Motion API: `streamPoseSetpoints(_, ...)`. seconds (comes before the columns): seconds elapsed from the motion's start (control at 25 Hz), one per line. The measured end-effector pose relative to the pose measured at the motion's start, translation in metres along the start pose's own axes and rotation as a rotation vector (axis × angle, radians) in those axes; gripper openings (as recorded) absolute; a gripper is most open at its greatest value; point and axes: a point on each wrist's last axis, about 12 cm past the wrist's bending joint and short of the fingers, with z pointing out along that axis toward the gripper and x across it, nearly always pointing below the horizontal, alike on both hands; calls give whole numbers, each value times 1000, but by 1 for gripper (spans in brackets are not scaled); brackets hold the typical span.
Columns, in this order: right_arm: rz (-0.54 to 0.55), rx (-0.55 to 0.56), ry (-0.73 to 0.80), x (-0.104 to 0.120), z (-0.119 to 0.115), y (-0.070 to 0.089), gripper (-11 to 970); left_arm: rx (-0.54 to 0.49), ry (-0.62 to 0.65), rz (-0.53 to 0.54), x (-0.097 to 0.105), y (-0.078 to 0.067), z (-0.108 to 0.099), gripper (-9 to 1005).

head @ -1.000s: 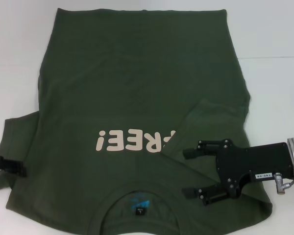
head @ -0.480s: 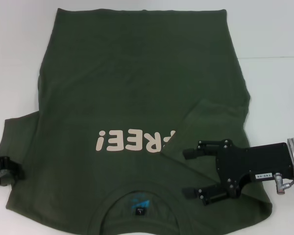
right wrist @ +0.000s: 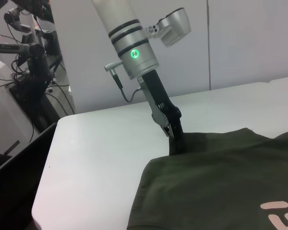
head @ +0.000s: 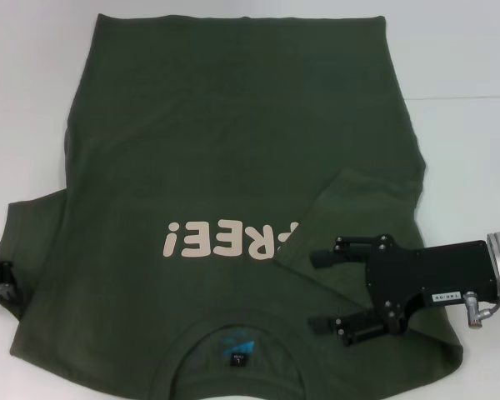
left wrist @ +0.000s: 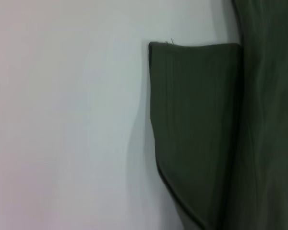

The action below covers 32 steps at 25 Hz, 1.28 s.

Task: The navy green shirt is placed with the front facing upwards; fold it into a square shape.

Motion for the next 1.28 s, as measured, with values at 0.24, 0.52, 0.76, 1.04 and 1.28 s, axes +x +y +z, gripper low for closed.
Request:
streamPoseSetpoints(0.24, -1, -1, -1, -1, 0, -1, 944, 1, 3, 5, 0, 0, 0, 47)
streamPoseSetpoints(0.52, 4, 14, 1, 0, 1, -2, 945, -74, -35, 76, -2, 3, -15, 5)
streamPoseSetpoints(0.76, 34, 30, -9, 6, 3, -2, 945, -130, -78, 102, -4, 16, -31, 8)
streamPoseSetpoints(1.04, 60, 48, -59, 8, 0, 0, 944, -187, -186, 105, -12, 32, -46, 12)
streamPoseSetpoints(1.28, 91, 47, -75, 13, 2, 3, 945, -211, -241, 128, -20, 36, -51, 15)
